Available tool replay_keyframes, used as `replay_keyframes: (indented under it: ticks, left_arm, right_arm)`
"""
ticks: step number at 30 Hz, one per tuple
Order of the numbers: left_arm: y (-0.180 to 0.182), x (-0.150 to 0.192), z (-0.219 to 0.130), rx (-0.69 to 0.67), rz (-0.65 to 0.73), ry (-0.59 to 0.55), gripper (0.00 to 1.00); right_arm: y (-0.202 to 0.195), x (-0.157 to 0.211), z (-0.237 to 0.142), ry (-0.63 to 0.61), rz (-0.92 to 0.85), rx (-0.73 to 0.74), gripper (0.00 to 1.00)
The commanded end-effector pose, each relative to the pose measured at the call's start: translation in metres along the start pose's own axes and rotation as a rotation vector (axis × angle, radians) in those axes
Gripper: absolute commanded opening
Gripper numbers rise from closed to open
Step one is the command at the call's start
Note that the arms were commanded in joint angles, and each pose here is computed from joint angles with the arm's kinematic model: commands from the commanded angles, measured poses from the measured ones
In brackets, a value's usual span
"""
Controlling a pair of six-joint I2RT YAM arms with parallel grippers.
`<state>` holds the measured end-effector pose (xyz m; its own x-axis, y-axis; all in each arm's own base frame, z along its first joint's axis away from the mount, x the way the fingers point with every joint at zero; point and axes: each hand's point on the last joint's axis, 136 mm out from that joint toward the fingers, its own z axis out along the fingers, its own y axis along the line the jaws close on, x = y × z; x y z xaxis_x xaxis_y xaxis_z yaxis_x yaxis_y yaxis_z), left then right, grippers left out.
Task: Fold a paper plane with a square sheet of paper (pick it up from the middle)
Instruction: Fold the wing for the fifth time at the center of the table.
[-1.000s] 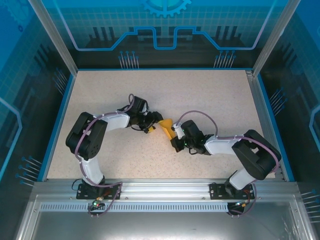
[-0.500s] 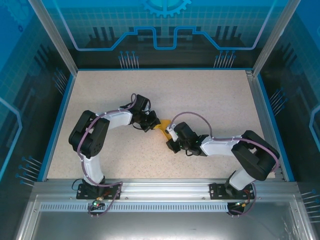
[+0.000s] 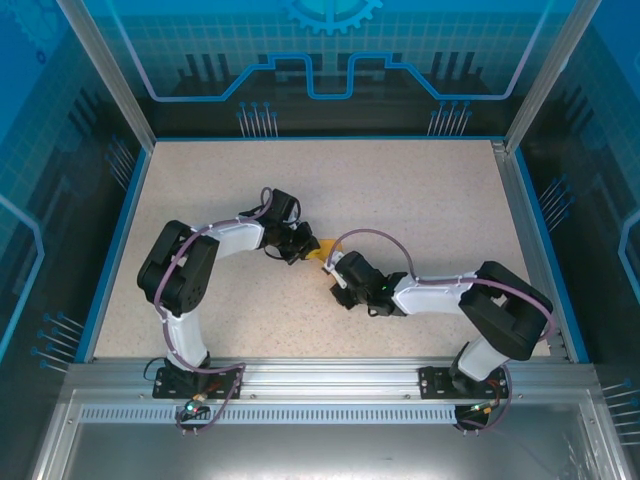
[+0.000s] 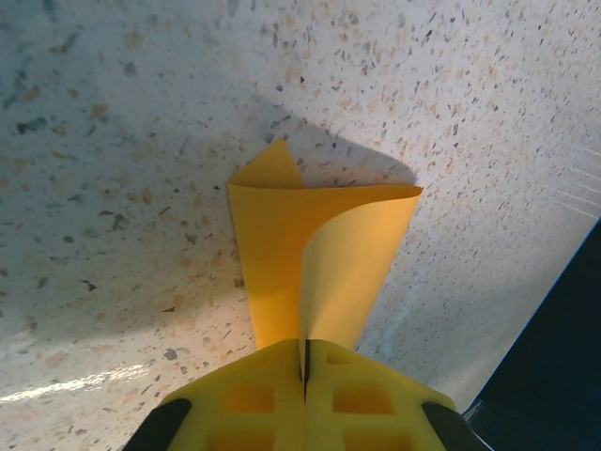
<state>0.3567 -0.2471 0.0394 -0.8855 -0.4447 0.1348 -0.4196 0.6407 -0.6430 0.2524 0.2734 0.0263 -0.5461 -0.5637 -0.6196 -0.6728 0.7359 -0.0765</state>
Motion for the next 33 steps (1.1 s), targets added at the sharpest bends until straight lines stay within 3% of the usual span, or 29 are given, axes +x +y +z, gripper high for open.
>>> replay_keyframes:
  ticks: [1, 7, 13, 16, 23, 33]
  left_arm:
    - [-0.001, -0.003, 0.0, 0.006, -0.035, 0.01, 0.0]
    - [0.0, -0.002, 0.0, 0.009, -0.038, 0.012, 0.0]
    - [0.0, -0.002, -0.004, 0.01, -0.023, 0.0, 0.01]
    - [0.0, -0.004, -0.011, -0.003, -0.003, -0.027, 0.09]
    - [0.004, -0.009, -0.037, -0.046, 0.029, -0.119, 0.43]
    - [0.001, -0.01, -0.064, -0.056, 0.07, -0.202, 0.49]
  right_arm:
    - [-0.001, 0.0, 0.003, 0.025, -0.039, 0.036, 0.25]
    - [0.0, -0.002, 0.002, 0.012, -0.034, 0.041, 0.19]
    - [0.0, -0.002, 0.001, 0.013, -0.013, 0.03, 0.06]
    - [0.002, -0.001, 0.002, 0.015, 0.025, -0.015, 0.0]
    - [0.003, 0.006, 0.007, 0.031, 0.154, -0.146, 0.0]
    - [0.004, 0.011, 0.01, 0.038, 0.34, -0.336, 0.0]
